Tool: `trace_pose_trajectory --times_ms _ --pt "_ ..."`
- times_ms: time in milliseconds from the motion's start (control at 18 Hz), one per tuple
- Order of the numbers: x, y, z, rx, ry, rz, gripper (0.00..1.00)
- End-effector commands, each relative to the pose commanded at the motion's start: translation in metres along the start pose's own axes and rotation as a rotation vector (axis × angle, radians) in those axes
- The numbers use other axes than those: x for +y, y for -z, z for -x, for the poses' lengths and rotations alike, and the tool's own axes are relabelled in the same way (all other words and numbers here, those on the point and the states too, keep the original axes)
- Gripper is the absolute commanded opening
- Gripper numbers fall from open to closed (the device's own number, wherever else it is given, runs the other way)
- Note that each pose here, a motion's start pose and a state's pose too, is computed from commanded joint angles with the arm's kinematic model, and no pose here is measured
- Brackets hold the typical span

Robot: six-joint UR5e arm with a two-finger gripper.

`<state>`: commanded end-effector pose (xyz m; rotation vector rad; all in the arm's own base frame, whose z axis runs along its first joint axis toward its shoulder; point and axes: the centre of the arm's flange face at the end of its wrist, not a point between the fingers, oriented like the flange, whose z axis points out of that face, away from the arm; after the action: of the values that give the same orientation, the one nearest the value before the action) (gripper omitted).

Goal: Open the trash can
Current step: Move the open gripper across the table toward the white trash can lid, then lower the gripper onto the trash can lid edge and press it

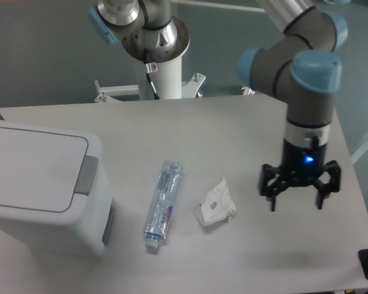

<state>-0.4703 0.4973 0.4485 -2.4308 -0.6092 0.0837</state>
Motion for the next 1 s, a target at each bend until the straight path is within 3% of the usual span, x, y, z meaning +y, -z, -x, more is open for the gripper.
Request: trace_pose_trajectory --times_ms 222,500,667,1000 --pt "-0.016 0.021 -0.074 0.055 0.011 -0.034 1.0" --pt "0.006 0.05 -0.151 0.165 -0.03 -0.048 1.0" --pt "0.039 0.063 -0.168 0.18 -0.039 -0.03 1.0" --pt "0.039 0.054 -0.183 0.199 -0.064 -0.022 1.0"
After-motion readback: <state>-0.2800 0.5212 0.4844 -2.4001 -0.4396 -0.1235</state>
